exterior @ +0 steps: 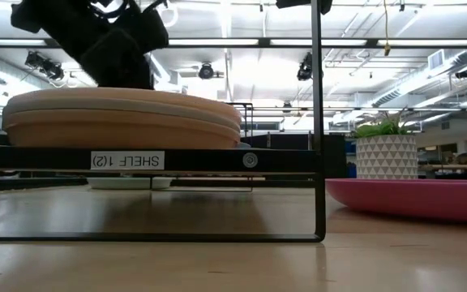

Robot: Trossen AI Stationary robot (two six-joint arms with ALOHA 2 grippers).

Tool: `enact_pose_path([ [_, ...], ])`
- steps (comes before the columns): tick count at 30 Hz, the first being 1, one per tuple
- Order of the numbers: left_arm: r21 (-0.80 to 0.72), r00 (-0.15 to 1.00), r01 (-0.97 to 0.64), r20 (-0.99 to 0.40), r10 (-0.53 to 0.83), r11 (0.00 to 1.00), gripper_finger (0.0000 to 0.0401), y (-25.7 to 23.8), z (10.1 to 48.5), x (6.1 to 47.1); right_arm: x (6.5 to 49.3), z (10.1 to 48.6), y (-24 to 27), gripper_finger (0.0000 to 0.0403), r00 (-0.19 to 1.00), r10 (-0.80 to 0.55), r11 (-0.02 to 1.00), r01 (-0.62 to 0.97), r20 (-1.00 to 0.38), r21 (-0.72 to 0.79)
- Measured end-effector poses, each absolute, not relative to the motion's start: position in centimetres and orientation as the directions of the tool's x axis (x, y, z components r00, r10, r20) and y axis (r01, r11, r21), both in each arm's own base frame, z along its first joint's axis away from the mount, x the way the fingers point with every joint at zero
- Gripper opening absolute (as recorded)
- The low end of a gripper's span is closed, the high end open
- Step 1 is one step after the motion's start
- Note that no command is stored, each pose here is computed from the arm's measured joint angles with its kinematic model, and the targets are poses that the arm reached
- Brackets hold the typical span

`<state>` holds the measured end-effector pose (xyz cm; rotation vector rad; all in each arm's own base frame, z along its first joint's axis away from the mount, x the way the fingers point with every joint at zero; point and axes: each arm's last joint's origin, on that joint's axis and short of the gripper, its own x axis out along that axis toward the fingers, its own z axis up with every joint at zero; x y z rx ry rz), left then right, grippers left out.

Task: Place and stack plates onto a shelf
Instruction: Stack the light orange plate on top of the gray plate on the shelf, then stack the pink plate on top of the blue plate on the shelf

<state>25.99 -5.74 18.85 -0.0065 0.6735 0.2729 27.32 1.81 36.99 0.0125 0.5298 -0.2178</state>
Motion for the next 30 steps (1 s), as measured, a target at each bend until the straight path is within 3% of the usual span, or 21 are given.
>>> enact_pose_path([
  [7,0.062,0.786,-0.302,-0.548,0.285,0.951,0.0061,-5.5,20.5,25.7,27.3,36.9,1.8,0.0075,0.837,-0.203,0.977,0.209,-0.508,-0.047],
  [15,-0.059,0.842,-0.253,-0.506,0.19,0.966,0.006,-6.4,23.4,23.3,27.1,36.7,1.8,0.0075,0.822,-0.205,0.978,0.198,-0.531,-0.07],
  [21,-0.099,0.877,-0.24,-0.45,0.172,0.966,0.0039,-6.5,25.4,21.4,27.1,36.7,1.7,0.0075,0.819,-0.225,0.974,0.202,-0.527,-0.102],
  [30,-0.041,0.856,-0.306,-0.449,0.256,0.951,0.0005,-5.3,26.6,18.8,27.2,36.8,1.4,0.0075,0.821,-0.222,0.975,0.178,-0.525,-0.134],
])
